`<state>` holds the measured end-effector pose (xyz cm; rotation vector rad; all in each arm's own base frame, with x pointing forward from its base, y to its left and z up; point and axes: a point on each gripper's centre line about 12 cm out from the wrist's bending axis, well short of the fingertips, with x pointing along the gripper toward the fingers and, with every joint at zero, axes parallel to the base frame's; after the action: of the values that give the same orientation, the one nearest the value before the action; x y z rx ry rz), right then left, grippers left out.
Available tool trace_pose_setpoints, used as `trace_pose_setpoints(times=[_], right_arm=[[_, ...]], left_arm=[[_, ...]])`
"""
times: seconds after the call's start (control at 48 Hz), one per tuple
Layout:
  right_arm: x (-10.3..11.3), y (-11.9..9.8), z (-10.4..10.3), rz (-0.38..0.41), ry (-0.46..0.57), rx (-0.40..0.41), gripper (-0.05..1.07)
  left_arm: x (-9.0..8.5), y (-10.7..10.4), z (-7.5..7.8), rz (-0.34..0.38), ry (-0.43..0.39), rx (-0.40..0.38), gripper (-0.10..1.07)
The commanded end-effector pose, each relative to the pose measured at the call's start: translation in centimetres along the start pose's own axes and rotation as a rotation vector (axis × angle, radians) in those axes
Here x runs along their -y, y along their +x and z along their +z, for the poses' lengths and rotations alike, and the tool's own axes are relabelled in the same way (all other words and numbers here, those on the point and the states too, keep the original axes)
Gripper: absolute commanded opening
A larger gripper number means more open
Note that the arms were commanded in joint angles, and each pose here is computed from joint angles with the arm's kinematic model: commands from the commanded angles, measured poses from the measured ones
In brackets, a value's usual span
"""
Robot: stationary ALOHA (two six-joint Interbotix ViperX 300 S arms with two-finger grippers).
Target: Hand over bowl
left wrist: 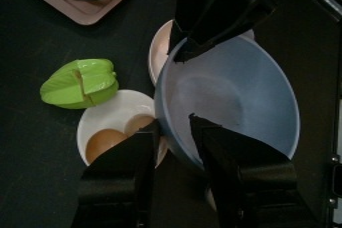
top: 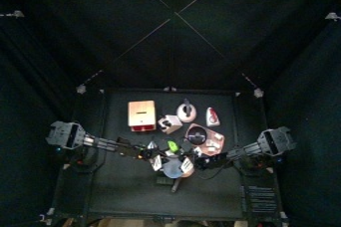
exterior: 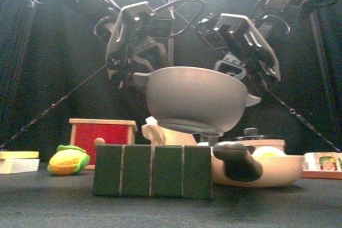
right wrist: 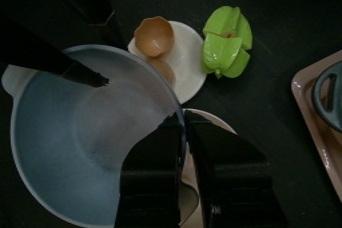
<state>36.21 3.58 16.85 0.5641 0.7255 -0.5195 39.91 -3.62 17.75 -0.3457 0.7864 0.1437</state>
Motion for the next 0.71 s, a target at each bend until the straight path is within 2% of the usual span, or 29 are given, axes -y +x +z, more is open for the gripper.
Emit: trace_pose_setpoints(times=[0.0, 0.271, 0.396, 0.458, 0.688], right_arm=[[-0.57, -0.65, 1.03, 0.026, 0.015, 0.025, 0.43], [-0.56, -0.63, 0.98, 0.028, 0.013, 0.024, 0.44], [-0.52, -0.62, 0.89, 0.027, 0.005, 0.024, 0.46], [-0.43, -0.60, 0.80, 0.025, 0.005, 0.022, 0.50], [-0.04, -0.45, 0.46, 0.010, 0.021, 0.008, 0.75]], left_arm=[[0.18, -0.30, 0.97, -0.002, -0.001, 0.020, 0.69], [0.22, -0.50, 1.09, -0.003, 0.000, 0.024, 0.44], [0.26, -0.61, 1.19, -0.006, 0.003, 0.030, 0.40], [0.28, -0.66, 1.23, -0.007, 0.003, 0.031, 0.40], [0.25, -0.83, 1.19, -0.008, 0.003, 0.032, 0.40]])
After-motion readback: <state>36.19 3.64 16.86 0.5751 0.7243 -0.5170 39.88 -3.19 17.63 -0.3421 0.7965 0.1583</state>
